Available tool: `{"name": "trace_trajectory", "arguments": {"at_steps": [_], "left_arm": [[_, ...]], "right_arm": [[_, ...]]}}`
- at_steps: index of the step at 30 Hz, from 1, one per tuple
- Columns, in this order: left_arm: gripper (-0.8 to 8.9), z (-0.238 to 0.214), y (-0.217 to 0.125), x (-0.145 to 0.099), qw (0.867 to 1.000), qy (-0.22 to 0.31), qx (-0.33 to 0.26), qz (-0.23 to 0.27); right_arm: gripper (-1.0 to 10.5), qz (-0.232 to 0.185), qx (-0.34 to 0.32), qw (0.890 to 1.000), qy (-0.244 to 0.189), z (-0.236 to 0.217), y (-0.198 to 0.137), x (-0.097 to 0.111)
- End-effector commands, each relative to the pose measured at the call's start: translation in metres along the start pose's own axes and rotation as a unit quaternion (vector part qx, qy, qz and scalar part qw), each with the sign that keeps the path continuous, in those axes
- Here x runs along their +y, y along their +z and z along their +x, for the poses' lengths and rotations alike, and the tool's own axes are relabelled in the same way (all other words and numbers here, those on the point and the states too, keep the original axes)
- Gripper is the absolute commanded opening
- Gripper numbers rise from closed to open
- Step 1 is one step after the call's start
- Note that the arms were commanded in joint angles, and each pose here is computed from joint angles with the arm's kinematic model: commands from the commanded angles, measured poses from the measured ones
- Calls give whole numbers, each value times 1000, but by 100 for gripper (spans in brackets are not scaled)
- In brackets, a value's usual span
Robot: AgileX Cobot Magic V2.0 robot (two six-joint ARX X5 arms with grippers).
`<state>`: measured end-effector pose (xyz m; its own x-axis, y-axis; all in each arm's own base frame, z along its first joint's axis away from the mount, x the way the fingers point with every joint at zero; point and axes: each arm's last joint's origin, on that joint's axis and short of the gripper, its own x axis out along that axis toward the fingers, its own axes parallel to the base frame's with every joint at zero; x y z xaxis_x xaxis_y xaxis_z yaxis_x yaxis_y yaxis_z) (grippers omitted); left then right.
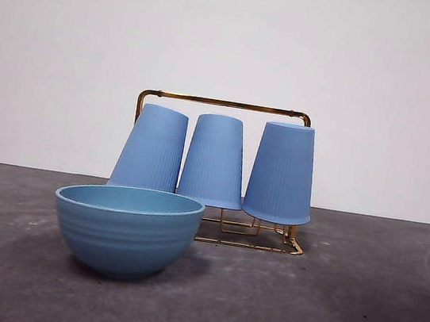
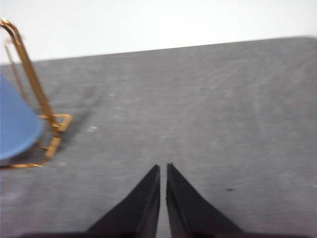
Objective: Right arm lift cup from the cupboard, then place it on the right of the bowl
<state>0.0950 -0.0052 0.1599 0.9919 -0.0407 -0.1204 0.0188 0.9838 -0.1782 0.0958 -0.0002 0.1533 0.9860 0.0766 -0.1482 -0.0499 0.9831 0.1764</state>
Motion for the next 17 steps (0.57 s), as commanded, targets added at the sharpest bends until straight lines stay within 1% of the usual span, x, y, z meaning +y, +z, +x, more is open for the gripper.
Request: {"name": "trace_trajectory", "arguments": {"at_steps": [1, 3, 6, 7, 11, 14, 17], "left_arm": [[10, 0, 0, -1, 999, -17, 6, -44], [10, -1, 7, -4, 998, -24, 2, -62], [10, -4, 20, -7, 996, -32, 1, -86], [10, -5, 25, -9, 995, -35, 2, -92], [10, -6, 48, -16, 994, -55, 6, -99], [10, -5, 70, -22, 993, -62, 17, -97], [10, -3, 96, -29, 993, -72, 40, -86]], "right_arm": [[11, 54, 6, 998, 42, 0, 1, 3], [12, 75, 5, 996, 55, -1, 4, 5], [11, 108, 0, 992, 61, -4, 11, 7], [11, 122, -6, 990, 65, -6, 16, 8], [11, 160, -27, 983, 81, -13, 35, 13], [11, 169, -23, 980, 105, -19, 51, 18], [11, 170, 1, 977, 131, -26, 69, 24]]}}
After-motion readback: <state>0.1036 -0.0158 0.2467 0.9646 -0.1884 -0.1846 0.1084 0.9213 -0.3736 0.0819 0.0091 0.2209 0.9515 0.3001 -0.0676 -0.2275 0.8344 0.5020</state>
